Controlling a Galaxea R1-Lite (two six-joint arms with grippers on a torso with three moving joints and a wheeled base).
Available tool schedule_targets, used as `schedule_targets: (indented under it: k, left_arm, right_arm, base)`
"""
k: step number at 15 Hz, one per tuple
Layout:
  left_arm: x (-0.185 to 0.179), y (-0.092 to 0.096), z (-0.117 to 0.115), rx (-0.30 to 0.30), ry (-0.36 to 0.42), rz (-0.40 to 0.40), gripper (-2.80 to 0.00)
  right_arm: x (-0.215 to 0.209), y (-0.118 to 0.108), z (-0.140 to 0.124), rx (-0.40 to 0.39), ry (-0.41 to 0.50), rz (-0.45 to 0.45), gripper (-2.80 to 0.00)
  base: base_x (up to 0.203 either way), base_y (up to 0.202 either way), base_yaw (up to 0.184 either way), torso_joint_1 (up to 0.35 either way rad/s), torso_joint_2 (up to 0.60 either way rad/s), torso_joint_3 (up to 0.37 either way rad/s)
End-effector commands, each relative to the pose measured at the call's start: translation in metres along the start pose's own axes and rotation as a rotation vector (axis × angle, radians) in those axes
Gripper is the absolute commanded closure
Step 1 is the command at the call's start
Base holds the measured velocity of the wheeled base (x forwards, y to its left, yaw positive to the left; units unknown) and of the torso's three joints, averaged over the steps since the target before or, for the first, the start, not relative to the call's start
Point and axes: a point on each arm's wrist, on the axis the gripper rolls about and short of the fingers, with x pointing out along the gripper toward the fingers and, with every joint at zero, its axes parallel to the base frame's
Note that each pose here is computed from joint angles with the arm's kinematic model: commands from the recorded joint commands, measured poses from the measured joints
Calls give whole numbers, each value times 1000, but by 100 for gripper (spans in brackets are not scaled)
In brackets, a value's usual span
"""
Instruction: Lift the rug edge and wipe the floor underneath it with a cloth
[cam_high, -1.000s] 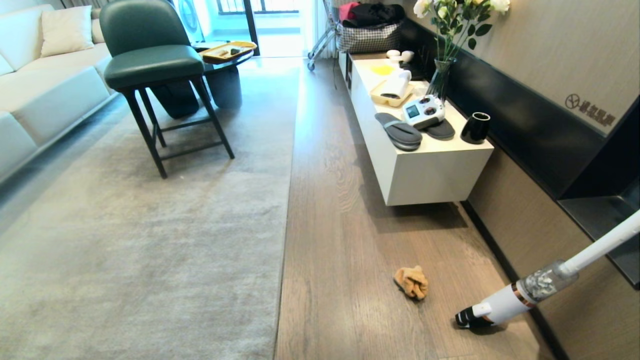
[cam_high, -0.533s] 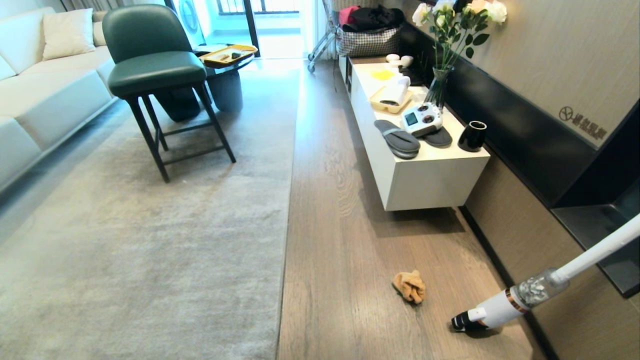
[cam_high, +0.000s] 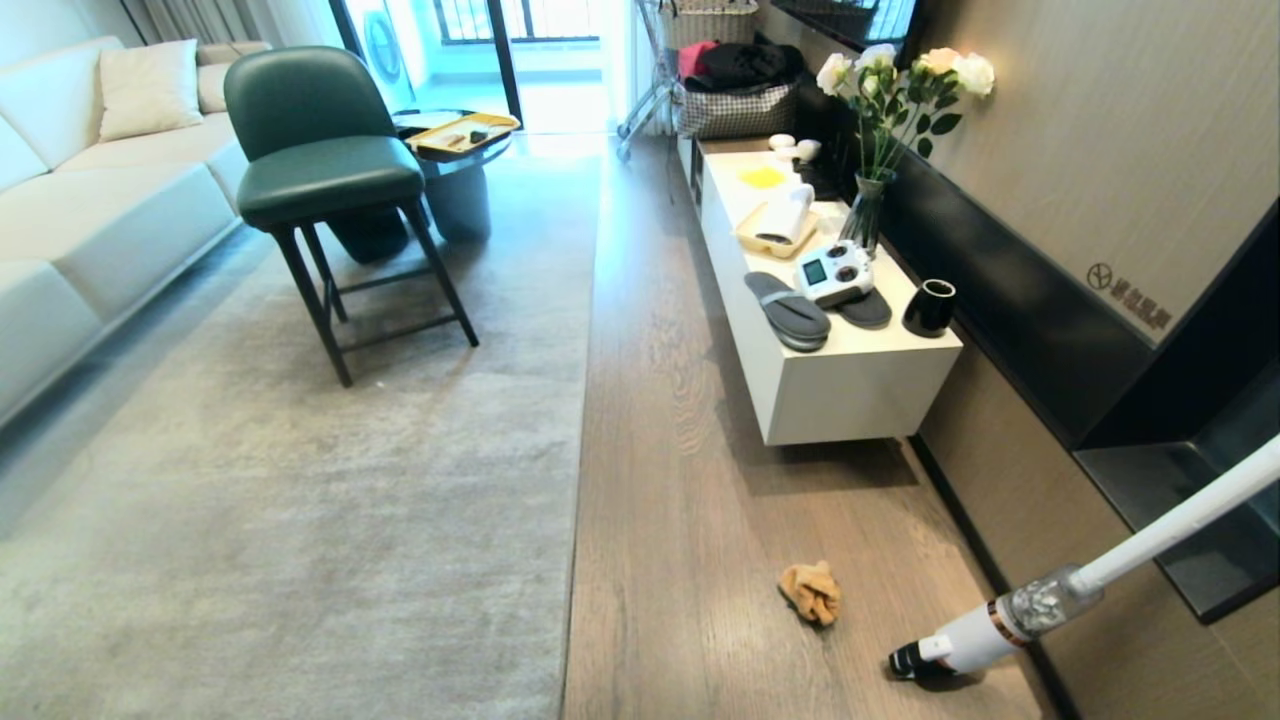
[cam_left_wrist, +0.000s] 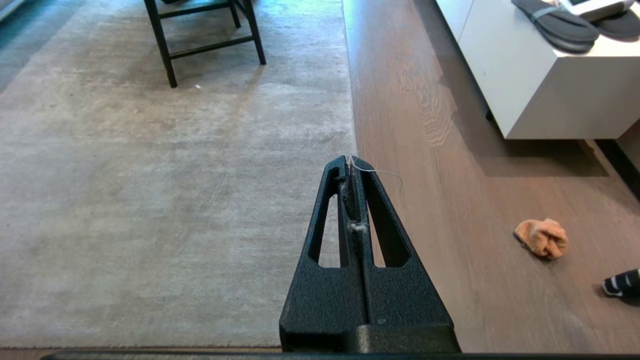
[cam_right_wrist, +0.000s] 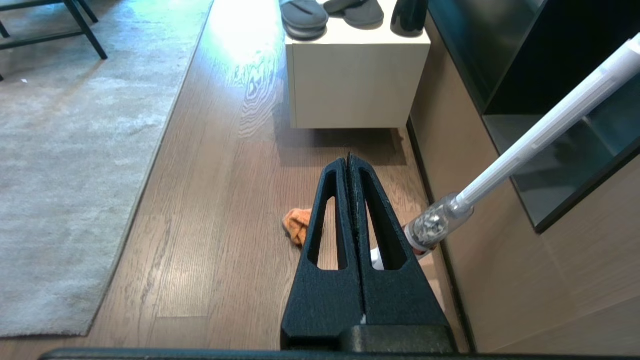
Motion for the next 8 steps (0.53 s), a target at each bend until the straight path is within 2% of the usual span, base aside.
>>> schedule_targets:
  k: [1, 8]
  left_arm:
    - [0, 0, 0, -1, 0, 1, 0]
    - [0, 0, 0, -1, 0, 1, 0]
  right_arm:
    - [0, 0, 0, 0, 2, 1, 0]
    - [0, 0, 0, 1, 0, 1, 0]
  base:
    - [0, 0, 0, 104, -465, -378]
    - [0, 0, 0, 135, -491, -359]
